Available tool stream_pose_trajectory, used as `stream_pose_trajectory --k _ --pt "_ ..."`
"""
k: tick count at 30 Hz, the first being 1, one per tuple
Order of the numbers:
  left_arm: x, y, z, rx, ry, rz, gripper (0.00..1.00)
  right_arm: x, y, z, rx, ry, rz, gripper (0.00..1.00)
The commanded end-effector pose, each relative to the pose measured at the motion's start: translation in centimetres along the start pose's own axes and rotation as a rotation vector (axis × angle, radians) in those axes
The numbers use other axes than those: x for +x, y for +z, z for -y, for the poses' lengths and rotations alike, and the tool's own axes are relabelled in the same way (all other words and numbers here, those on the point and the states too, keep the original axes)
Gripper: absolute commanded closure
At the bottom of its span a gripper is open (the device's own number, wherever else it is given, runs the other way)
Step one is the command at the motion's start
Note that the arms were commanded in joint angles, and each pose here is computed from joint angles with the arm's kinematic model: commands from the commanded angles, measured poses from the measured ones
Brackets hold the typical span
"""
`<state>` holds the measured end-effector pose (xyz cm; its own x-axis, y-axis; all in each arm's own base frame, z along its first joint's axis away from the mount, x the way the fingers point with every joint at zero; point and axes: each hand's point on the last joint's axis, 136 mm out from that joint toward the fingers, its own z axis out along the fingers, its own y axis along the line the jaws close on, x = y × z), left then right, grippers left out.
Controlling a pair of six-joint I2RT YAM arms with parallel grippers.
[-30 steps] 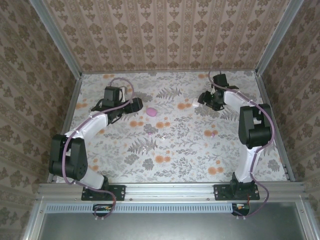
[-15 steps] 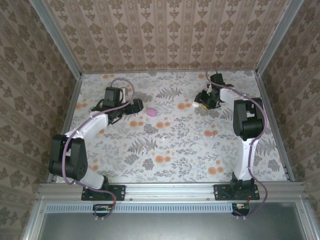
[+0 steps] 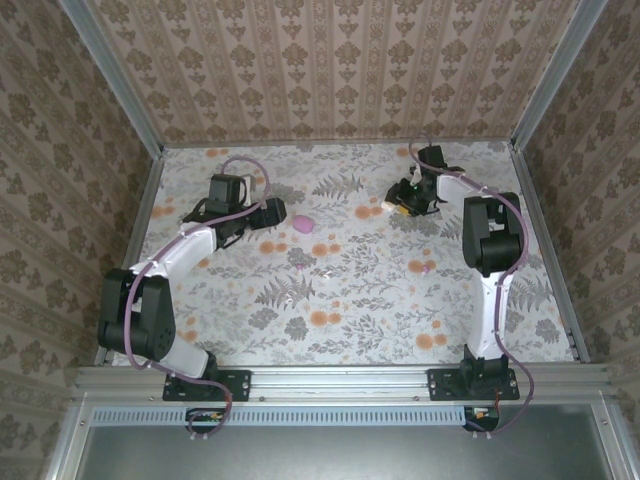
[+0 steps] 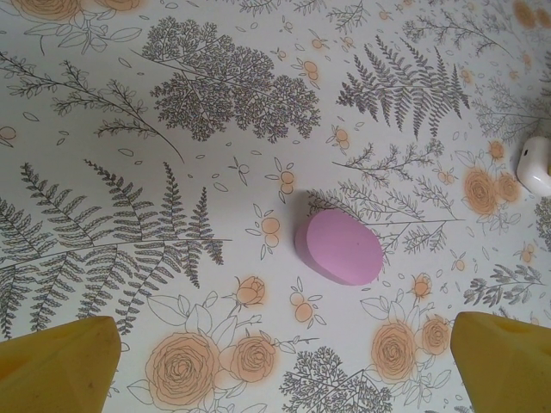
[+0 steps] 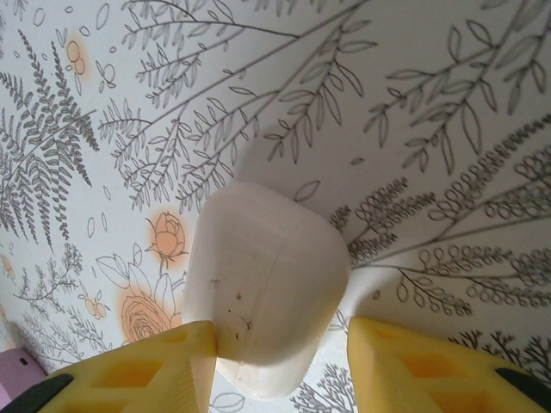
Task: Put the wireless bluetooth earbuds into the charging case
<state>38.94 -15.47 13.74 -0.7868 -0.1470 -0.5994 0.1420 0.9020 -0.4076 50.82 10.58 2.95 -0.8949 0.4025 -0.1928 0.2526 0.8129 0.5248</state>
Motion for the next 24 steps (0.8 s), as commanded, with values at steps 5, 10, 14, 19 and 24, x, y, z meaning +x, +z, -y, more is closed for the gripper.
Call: stream_pose_trajectory --k 5,10,14,19,24 --pt "-0.9 -0.8 0.8 0.001 0.031 0.016 0.00 1.0 0.2 1.1 0.227 -0.007 -0.008 0.43" --pt "-0.8 -0.7 0.6 -0.007 0.031 0.010 0.00 -0.1 -0.3 -0.6 0.227 0.023 0.035 0.34" --pt "-0.7 -0.6 0.5 -0.010 0.030 0.007 0.00 -0.8 -0.5 0.4 0.373 0.094 0.079 0.24" --pt "-0.6 -0.8 0.5 -0.015 0.035 0.006 0.00 -0.3 0.4 0.6 0.459 0.120 0.047 0.28" --pt "-0.5 -1.1 0.3 -0.025 0.042 0.008 0.00 0.1 0.1 0.6 0.492 0.088 0.037 0.33"
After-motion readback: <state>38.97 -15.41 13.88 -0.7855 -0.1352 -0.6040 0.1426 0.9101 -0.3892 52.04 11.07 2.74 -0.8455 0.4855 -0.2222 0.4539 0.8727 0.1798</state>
